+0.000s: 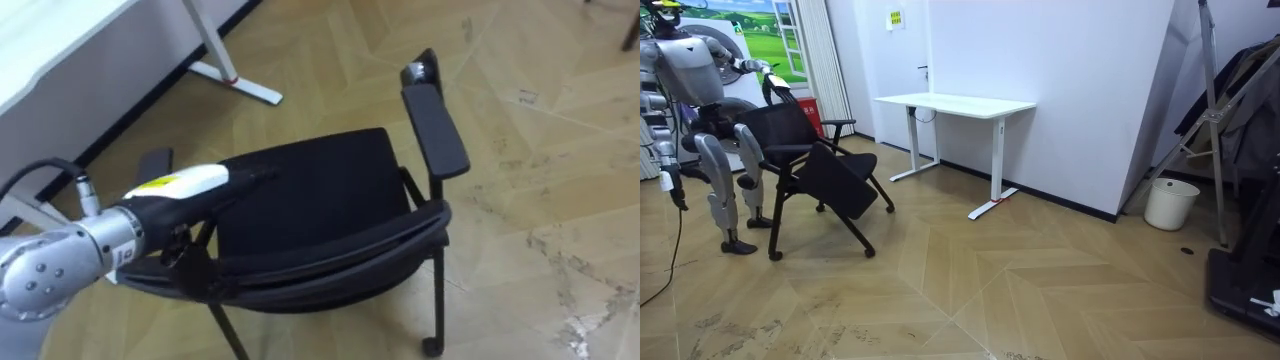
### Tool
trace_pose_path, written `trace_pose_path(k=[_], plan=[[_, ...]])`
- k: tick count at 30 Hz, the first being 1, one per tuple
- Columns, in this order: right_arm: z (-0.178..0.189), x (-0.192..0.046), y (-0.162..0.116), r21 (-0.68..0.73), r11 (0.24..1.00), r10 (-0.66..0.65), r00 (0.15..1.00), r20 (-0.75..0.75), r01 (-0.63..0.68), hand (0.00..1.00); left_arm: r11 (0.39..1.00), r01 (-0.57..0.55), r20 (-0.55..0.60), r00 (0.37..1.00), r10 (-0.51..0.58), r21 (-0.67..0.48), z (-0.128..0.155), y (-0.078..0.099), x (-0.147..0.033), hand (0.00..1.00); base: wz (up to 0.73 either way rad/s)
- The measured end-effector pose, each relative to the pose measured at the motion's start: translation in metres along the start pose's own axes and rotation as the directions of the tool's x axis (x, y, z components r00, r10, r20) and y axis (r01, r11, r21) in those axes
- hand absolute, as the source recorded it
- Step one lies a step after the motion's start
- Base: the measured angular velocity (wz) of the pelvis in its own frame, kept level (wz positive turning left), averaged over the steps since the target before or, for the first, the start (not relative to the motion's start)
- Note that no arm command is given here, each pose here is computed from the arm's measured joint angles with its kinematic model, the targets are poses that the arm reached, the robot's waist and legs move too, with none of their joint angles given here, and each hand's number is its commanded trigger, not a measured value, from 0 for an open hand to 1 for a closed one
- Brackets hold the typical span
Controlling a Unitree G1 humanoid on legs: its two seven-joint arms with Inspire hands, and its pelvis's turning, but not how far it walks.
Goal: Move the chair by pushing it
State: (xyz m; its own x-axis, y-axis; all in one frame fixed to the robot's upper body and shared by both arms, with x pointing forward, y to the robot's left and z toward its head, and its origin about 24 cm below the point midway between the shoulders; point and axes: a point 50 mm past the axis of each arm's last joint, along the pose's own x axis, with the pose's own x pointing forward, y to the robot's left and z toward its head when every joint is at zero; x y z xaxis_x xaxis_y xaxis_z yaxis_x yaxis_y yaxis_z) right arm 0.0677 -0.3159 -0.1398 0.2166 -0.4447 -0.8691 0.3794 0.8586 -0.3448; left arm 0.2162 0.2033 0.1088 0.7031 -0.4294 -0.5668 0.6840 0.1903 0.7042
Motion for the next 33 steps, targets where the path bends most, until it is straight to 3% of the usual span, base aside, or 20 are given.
trace_pose_path(k=[22, 33], plan=[[-0.008, 0.0, -0.002, -0.015, 1.0, 0.018, 0.997, -0.069, -0.019, 0.0, 0.959, 0.231, -0.046, 0.969, -0.241, -0.165, -0.019, -0.011, 0.0, 0.0, 0.0], [-0.004, 0.0, -0.003, -0.012, 1.0, 0.006, 0.999, -0.048, -0.006, 0.0, 0.969, 0.203, -0.037, 0.977, -0.21, -0.14, -0.019, -0.005, -0.003, 0.0, -0.03]])
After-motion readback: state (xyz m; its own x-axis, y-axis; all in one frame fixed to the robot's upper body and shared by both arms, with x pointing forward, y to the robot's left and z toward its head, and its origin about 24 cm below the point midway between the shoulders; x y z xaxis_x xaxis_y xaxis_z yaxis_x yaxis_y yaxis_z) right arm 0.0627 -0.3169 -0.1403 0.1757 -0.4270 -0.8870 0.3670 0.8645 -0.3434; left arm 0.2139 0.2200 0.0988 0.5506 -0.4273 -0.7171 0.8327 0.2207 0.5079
